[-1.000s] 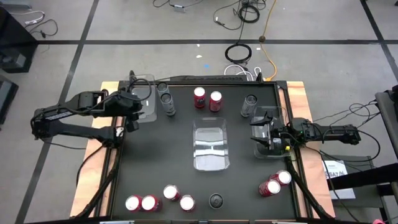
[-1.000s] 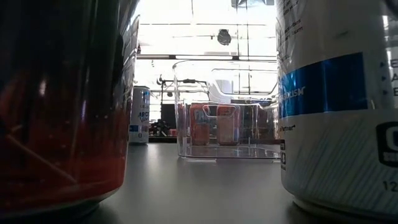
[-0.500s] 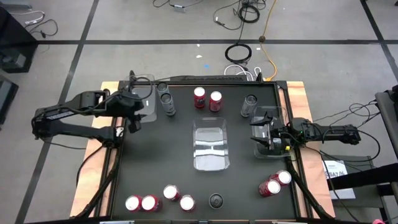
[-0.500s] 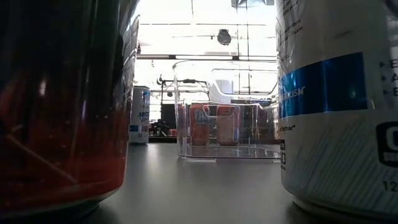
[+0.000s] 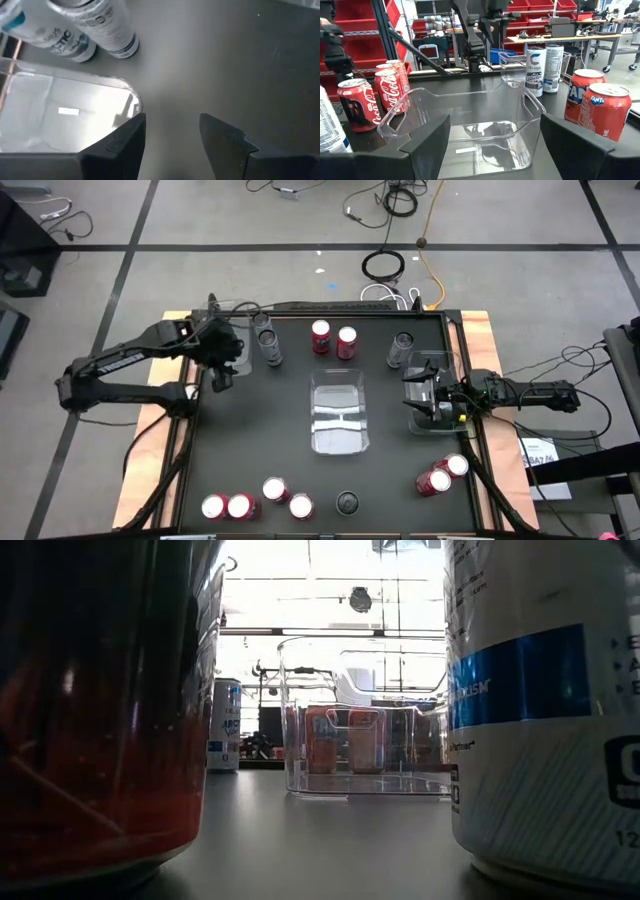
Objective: Sort soda cans
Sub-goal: Move the transparent bins to the center of the table
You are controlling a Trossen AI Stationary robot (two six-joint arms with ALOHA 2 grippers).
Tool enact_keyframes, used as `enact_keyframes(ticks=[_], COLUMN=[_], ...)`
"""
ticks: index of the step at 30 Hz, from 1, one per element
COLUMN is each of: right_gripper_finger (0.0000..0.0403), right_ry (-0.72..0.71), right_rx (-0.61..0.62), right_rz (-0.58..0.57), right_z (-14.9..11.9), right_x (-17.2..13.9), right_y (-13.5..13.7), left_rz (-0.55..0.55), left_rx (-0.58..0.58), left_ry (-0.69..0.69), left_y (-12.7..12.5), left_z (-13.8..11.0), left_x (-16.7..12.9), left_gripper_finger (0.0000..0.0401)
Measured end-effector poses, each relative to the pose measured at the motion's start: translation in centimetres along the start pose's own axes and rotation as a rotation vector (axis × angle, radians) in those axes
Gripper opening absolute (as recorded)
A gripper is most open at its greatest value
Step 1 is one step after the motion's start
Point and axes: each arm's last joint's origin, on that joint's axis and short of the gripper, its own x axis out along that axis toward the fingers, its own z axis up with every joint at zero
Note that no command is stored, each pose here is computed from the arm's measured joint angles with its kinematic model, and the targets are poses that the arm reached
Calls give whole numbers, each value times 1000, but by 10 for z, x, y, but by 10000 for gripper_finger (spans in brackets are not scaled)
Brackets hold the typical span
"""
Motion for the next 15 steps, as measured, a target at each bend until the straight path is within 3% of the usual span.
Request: enact_keyframes(ticks=[8, 15], right_gripper_finger=[303, 303], right_ry=[0, 0], right_rx=[0, 0], right_rz=[0, 0], right_z=[0, 0], right_x=[0, 0], right_y=[0, 0], left_rz=[-63, -93], left_rx=[-37, -51], left_ry=[72, 126], left_y=[25, 40], left_z=[-17, -14], left_x=[27, 47], left_gripper_finger=[196, 196])
